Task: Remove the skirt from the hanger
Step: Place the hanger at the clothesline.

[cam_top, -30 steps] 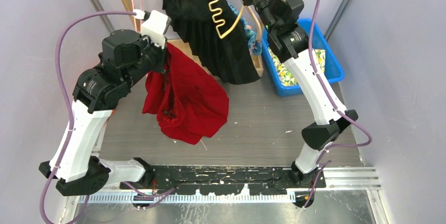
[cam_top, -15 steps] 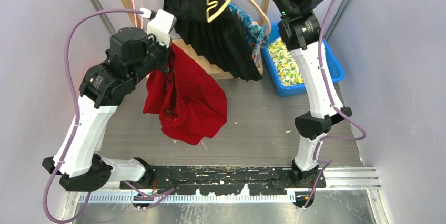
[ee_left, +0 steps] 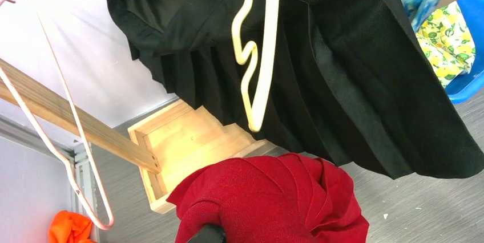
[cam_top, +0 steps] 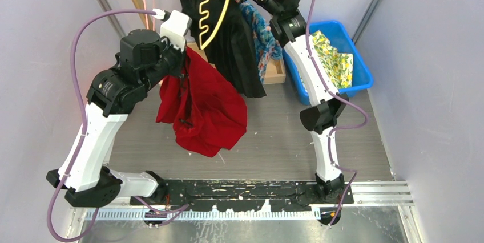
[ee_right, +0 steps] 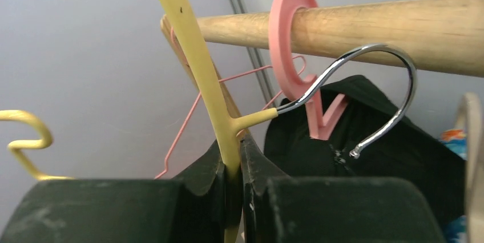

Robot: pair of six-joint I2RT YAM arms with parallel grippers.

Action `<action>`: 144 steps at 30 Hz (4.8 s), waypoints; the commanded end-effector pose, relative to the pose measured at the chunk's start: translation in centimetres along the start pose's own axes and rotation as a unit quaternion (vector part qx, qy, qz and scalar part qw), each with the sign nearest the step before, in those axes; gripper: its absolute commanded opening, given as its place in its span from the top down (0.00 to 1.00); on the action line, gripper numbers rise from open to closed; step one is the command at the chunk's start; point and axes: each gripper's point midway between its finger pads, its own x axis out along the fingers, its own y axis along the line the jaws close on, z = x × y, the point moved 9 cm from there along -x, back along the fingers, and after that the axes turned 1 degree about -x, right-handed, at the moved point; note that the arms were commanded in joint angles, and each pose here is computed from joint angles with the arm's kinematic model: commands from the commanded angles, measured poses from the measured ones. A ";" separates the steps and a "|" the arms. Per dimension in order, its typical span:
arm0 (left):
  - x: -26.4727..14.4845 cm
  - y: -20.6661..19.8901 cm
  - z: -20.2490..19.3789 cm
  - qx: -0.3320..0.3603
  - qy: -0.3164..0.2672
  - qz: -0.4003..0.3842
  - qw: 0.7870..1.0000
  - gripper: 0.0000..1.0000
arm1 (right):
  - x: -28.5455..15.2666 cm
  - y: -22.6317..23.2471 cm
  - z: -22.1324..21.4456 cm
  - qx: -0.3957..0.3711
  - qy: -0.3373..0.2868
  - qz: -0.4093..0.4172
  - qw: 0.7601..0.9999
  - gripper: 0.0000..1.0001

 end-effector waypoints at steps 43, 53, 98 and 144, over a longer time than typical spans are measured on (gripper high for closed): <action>1.5 0.3 2.6 -0.005 -0.028 0.028 0.999 1.00 | 1.3 -0.8 3.9 -0.086 -0.161 0.025 0.983 0.99; 1.6 0.4 2.6 -0.003 -0.026 0.033 0.999 1.00 | 1.6 -1.8 4.0 -0.098 -0.193 0.001 0.976 0.99; 3.8 0.1 1.7 0.024 0.001 0.042 0.999 1.00 | 2.4 -2.9 2.9 -0.156 -0.223 -0.030 0.962 0.99; 4.2 0.1 0.7 0.038 0.007 0.047 0.998 1.00 | 0.6 -8.3 -5.5 0.001 -0.033 -0.116 0.993 0.99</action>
